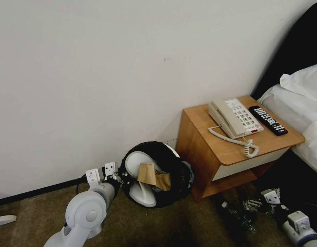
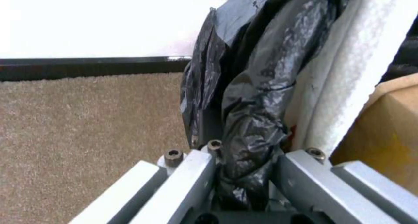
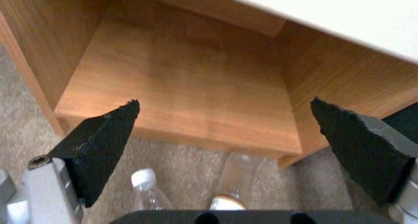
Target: Pick up the trash bin, then pick up the garbage from the floor and place it into the trash bin.
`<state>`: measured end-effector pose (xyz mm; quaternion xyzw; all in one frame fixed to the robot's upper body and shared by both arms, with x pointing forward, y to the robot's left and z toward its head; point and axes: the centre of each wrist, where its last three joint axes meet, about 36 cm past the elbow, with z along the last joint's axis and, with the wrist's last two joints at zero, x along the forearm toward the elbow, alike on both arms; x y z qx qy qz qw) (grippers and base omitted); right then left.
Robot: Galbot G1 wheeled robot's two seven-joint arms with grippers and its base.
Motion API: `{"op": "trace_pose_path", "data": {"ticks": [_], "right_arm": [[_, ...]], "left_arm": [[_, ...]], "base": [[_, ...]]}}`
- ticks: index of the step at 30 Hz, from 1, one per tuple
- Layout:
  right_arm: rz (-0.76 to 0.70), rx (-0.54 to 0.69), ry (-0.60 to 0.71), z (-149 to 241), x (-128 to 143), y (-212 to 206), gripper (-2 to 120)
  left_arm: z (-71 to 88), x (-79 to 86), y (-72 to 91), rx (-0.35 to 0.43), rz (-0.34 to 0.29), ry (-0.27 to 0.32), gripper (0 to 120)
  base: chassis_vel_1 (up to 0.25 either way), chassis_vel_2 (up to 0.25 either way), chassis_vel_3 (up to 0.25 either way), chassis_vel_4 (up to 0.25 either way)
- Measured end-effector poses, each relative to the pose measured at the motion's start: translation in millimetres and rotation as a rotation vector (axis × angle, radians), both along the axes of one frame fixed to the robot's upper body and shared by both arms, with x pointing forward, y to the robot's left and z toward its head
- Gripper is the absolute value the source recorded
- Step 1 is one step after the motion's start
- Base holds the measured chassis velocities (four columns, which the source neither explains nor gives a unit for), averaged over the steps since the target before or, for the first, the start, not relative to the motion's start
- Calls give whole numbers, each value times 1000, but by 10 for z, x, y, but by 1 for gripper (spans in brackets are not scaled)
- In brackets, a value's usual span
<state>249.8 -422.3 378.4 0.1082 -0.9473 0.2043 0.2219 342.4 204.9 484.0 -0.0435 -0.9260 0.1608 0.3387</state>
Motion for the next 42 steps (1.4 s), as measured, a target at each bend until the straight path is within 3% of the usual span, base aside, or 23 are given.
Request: {"op": "trace_pose_path", "data": {"ticks": [25, 42], "right_arm": [[76, -49, 181, -316, 265, -297, 100], [65, -15, 227, -451, 262, -304, 100]], "left_arm": [[16, 18, 43, -2, 8, -15, 0], [-17, -4, 46, 7, 15, -8, 0]], "base": [[0, 0, 0, 0], [0, 0, 0, 0]]}}
